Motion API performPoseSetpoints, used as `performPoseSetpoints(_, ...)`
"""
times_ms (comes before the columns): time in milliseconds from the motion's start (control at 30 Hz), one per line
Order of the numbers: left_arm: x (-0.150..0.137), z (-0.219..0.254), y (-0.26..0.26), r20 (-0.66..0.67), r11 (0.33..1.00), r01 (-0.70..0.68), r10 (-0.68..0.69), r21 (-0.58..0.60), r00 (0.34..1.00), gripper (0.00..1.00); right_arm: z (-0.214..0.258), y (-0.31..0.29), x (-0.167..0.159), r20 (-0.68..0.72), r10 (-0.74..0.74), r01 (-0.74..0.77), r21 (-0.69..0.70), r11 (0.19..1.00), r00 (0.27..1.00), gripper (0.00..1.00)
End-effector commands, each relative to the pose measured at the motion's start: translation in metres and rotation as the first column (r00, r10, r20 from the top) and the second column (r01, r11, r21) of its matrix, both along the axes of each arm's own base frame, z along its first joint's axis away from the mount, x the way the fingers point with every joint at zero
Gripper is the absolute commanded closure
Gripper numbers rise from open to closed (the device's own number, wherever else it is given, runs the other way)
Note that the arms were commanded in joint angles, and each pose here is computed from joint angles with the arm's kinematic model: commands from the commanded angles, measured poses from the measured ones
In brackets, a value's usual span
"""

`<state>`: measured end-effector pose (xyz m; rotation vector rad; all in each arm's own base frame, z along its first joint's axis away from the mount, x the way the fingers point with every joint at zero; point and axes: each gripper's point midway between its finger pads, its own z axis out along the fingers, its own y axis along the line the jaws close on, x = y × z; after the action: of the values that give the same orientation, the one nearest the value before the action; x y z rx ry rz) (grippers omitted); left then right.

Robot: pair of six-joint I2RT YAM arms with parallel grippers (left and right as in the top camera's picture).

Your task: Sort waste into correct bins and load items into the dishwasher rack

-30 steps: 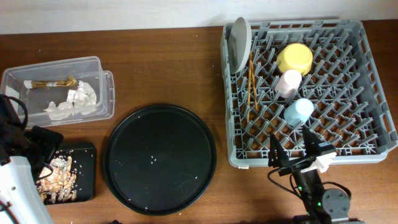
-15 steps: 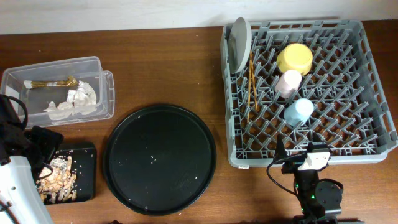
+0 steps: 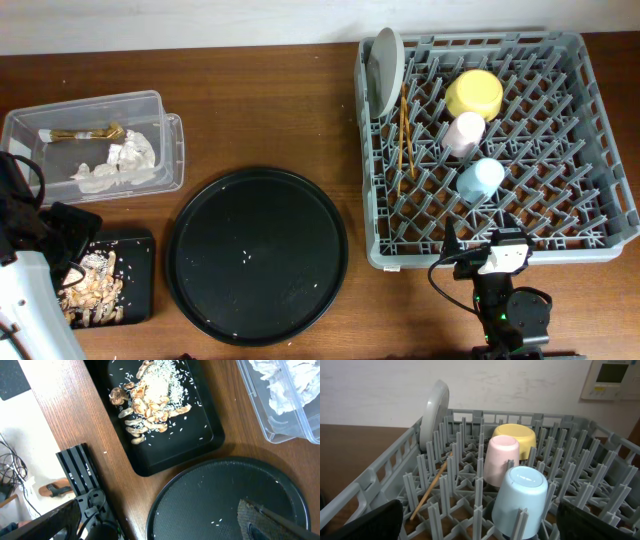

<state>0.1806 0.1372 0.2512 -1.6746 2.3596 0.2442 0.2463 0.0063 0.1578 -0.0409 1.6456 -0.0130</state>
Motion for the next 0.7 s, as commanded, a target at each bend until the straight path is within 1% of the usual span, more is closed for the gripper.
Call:
performPoseSetpoints(0,-0.001,0.003,0.002,0.008,1.0,-0.015,0.015,0.01,1.0,0.01,-0.002,-0.005,0.0,-0.001,-0.028,0.028,-0.008,1.0,1.0,0.02)
performPoseSetpoints(267,-0.002,0.003,0.001,0.01,1.0,-0.015,0.015,0.012,1.0,0.01,-0.002,-0.005,0.0,-0.001,-0.028,0.028,-0.008,1.0,1.0,0.02)
performPoseSetpoints(300,-0.007,0.007,0.001,0.019,0.999,-0.018,0.017,0.031,1.0,0.01,-0.002,-0.005,0.0,-0.002,-0.028,0.028,-0.008,1.0,1.0,0.02)
performPoseSetpoints(333,-0.014,0.013,0.005,0.02,0.997,-0.028,0.027,0.076,0.999,0.01,-0.002,-0.005,0.0,-0.001,-0.028,0.028,-0.008,1.0,1.0,0.02)
performPoseSetpoints(400,-0.029,0.014,-0.008,0.045,0.998,-0.024,0.021,0.063,0.999,0.01,-0.002,-0.005,0.0,-0.001,-0.028,0.028,-0.008,1.0,1.0,0.02)
performPoseSetpoints(433,-0.034,0.008,-0.017,0.093,0.998,-0.008,0.001,0.07,0.996,0.01,-0.002,-0.005,0.0,-0.001,-0.028,0.028,-0.008,1.0,1.0,0.02)
performPoseSetpoints(467,-0.029,0.0,-0.022,0.139,0.997,0.015,-0.026,0.08,0.99,0.01,-0.002,-0.005,0.0,-0.001,-0.028,0.028,-0.008,1.0,1.0,0.02)
performPoseSetpoints(500,-0.016,-0.013,-0.03,0.206,0.991,0.094,-0.112,0.095,0.972,0.01,-0.002,-0.005,0.0,-0.001,-0.028,0.028,-0.008,1.0,1.0,0.02)
performPoseSetpoints(533,0.0,-0.025,-0.041,0.264,0.971,0.208,-0.231,0.115,0.936,0.01,-0.002,-0.005,0.0,-0.001,-0.028,0.028,-0.008,1.0,1.0,0.02)
performPoseSetpoints(567,0.02,-0.036,-0.055,0.336,0.935,0.321,-0.353,0.15,0.873,0.01,-0.002,-0.005,0.0,-0.001,-0.028,0.028,-0.008,1.0,1.0,0.02)
performPoseSetpoints(600,0.037,-0.052,-0.07,0.403,0.893,0.404,-0.449,0.197,0.798,0.01,-0.002,-0.005,0.0,-0.001,-0.028,0.028,-0.008,1.0,1.0,0.02)
performPoseSetpoints(633,0.052,-0.063,-0.081,0.469,0.862,0.436,-0.506,0.257,0.724,0.01,-0.002,-0.005,0.0,-0.001,-0.028,0.028,-0.008,1.0,1.0,0.02)
performPoseSetpoints(667,0.062,-0.074,-0.089,0.514,0.839,0.449,-0.543,0.306,0.664,0.01,-0.002,-0.005,0.0,-0.002,-0.028,0.028,-0.008,1.0,1.0,0.02)
